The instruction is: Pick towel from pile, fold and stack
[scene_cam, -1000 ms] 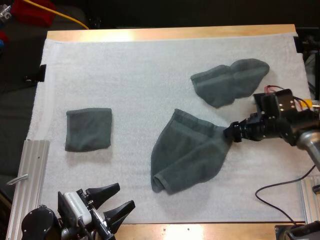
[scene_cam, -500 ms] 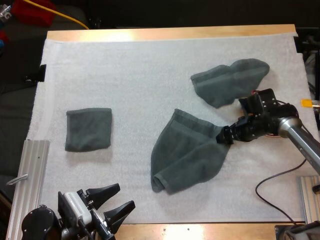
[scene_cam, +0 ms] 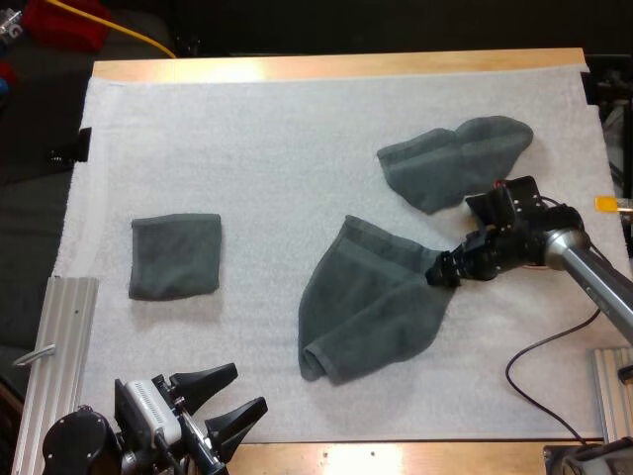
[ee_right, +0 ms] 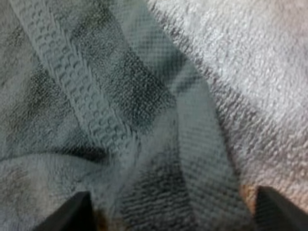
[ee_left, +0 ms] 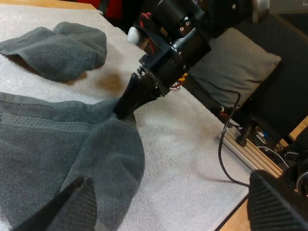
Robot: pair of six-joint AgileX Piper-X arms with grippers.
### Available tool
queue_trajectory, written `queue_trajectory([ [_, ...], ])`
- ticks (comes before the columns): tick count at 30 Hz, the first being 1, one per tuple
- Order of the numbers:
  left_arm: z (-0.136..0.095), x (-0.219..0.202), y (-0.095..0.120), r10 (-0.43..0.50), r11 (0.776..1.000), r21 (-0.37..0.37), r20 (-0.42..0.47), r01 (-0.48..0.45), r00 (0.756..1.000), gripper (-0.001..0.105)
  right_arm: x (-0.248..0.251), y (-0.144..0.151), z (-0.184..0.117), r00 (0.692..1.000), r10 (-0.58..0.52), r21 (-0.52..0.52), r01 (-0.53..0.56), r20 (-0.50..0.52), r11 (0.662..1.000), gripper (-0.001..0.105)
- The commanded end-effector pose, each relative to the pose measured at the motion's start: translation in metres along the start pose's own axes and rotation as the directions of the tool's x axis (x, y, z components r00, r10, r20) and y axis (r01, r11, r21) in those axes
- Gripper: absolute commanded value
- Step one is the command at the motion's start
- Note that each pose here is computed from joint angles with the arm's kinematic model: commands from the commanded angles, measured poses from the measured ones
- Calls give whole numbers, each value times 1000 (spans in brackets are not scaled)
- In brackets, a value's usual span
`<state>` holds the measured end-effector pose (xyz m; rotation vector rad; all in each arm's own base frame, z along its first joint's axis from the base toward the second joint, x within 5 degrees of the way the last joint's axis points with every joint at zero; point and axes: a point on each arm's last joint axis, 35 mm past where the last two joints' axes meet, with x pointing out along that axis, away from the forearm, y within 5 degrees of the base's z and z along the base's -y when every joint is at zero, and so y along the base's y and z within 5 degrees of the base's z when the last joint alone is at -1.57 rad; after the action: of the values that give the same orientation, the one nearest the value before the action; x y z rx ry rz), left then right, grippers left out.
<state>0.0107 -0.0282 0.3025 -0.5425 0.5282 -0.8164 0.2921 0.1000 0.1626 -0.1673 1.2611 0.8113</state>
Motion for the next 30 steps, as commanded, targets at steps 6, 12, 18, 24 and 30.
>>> queue_trajectory([
  [6,2,1,1,-8,1000,-13,-7,8,1000,64,-1,2,-7,998,34,21,-33,-52,999,16],
  [12,2,1,1,-6,1000,-13,-7,6,1000,64,-4,3,-9,996,14,119,-3,-93,993,2],
  [18,2,1,1,-6,1000,-13,-7,6,1000,64,-21,11,-1,989,-120,146,131,-81,980,1],
  [24,2,1,1,-4,1000,-13,-6,4,1000,64,-36,36,12,933,-350,45,354,-83,934,1],
  [30,2,1,1,-4,1000,-13,-6,4,1000,64,-22,77,14,849,-517,-148,500,-111,853,1],
])
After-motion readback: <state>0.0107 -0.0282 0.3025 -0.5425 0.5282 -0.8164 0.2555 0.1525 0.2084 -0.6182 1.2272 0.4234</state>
